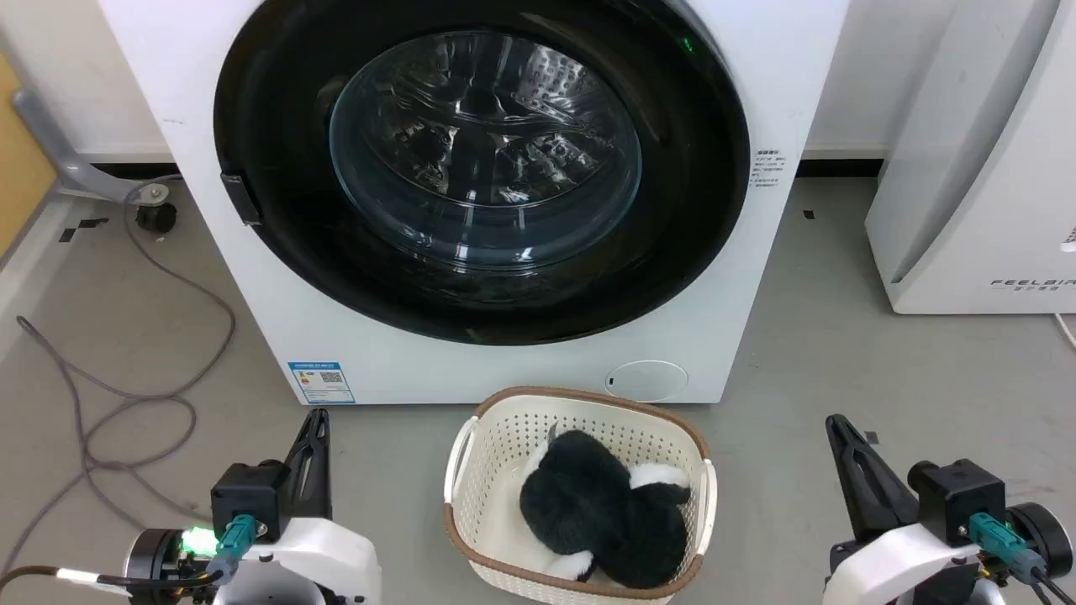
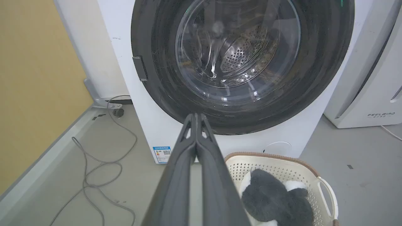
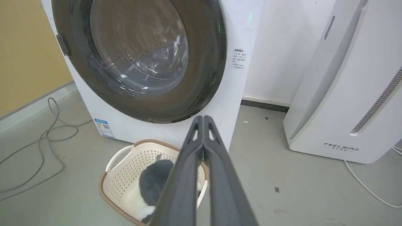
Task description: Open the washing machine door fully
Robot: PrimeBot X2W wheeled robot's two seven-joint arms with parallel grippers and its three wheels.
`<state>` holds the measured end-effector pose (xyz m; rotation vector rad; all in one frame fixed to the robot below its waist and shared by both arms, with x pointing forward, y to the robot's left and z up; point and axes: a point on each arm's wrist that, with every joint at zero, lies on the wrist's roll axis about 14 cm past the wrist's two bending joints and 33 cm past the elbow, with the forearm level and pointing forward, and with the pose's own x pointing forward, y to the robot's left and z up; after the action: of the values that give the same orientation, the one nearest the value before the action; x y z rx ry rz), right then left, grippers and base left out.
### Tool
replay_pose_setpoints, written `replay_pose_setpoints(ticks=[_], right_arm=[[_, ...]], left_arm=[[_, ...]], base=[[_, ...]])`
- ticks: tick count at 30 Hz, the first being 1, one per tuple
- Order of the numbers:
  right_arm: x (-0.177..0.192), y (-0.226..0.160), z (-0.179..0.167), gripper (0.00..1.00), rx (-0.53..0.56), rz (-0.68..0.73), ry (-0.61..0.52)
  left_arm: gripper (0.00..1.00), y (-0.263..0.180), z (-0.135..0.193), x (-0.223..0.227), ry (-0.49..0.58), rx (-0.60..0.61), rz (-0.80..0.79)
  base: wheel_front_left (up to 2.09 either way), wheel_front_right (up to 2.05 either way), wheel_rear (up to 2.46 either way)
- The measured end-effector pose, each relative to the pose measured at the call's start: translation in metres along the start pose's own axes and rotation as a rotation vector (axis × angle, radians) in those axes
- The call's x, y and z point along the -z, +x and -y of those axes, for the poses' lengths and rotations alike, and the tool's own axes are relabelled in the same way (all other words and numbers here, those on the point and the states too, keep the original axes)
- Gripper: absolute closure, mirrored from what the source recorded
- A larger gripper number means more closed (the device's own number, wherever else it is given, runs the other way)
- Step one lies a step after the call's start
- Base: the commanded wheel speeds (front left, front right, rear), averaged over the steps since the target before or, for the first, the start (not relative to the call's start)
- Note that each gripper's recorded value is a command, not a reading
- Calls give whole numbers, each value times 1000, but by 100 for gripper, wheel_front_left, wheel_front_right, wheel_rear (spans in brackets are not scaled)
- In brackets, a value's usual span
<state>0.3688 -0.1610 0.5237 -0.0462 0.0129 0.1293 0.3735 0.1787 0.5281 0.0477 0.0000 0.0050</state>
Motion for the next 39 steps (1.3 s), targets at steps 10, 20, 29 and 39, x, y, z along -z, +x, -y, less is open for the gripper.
replay_pose_setpoints(ticks=[10,20,29,39], right_arm=[[0,0,0,100,0,0,0],[0,0,0,100,0,0,0],[0,0,0,100,0,0,0],[0,0,0,0,0,0,1]], left_arm=[[100,0,0,0,0,0,0],[100,0,0,0,0,0,0],[100,0,0,0,0,0,0],[0,0,-1,0,-1,-3,-1]], base=[[0,0,0],[0,0,0],[0,0,0],[0,0,0]])
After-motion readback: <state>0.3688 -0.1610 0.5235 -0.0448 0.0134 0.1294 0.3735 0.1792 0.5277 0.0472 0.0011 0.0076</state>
